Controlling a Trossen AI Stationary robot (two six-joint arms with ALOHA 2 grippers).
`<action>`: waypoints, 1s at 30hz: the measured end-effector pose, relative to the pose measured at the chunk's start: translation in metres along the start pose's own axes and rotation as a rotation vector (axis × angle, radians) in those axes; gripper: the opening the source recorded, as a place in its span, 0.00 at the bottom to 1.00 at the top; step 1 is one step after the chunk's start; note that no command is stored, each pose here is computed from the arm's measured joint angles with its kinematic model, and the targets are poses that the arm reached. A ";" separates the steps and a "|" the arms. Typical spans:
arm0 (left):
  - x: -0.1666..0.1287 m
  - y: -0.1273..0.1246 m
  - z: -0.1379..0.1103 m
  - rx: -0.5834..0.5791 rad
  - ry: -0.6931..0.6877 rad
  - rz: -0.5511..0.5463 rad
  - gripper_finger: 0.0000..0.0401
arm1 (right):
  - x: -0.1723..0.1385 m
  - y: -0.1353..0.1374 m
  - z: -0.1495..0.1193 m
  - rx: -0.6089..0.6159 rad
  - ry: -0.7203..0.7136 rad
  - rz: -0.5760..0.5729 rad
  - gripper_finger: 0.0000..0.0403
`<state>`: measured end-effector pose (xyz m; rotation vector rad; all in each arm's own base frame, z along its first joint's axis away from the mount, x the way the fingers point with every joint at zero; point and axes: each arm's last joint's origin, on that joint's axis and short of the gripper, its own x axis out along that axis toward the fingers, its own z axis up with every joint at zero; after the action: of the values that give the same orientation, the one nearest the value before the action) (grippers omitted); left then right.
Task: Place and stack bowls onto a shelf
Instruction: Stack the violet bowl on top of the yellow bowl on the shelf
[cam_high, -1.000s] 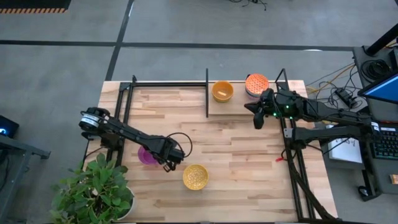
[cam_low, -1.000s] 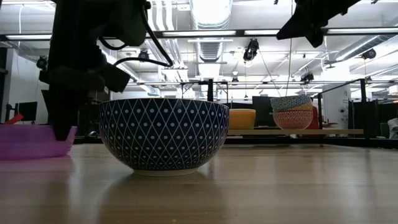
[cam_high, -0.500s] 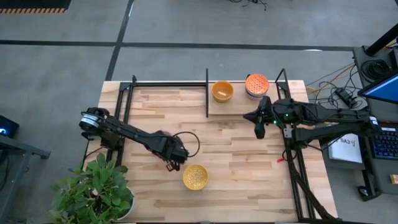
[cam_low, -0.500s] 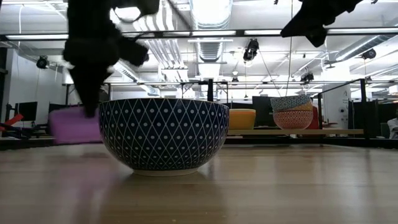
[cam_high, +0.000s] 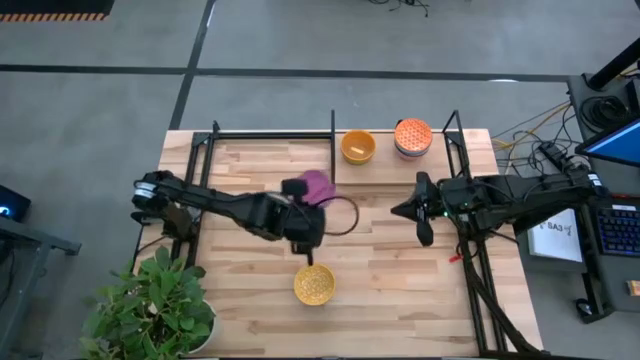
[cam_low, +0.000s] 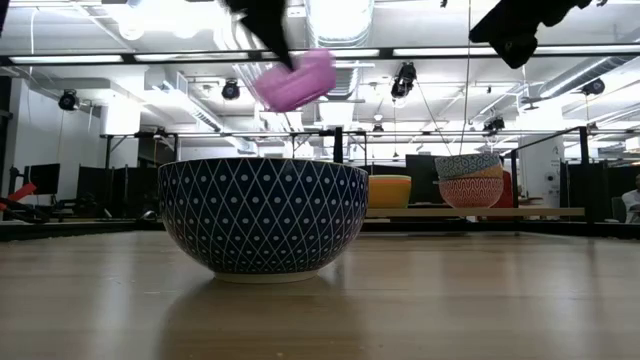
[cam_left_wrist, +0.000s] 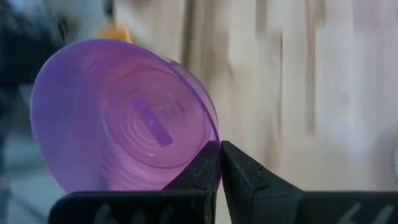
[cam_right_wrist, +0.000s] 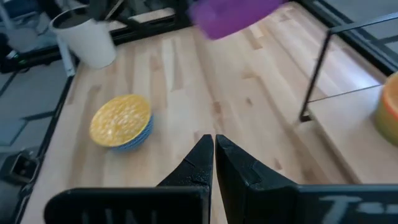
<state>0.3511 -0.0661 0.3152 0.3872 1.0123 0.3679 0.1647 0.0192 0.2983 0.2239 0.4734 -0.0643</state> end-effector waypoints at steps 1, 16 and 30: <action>0.000 0.004 0.007 0.030 -0.045 0.005 0.00 | 0.001 0.002 -0.002 -0.006 0.001 0.012 0.02; 0.048 0.111 0.045 0.070 -0.406 -0.011 0.00 | -0.017 0.010 -0.016 -0.092 -0.037 0.112 0.02; 0.117 0.151 0.051 0.025 -0.327 0.051 0.00 | -0.017 0.010 -0.017 -0.132 -0.027 0.111 0.02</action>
<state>0.4342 0.1133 0.3240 0.4795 0.6888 0.3256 0.1434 0.0328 0.2928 0.1190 0.4359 0.0726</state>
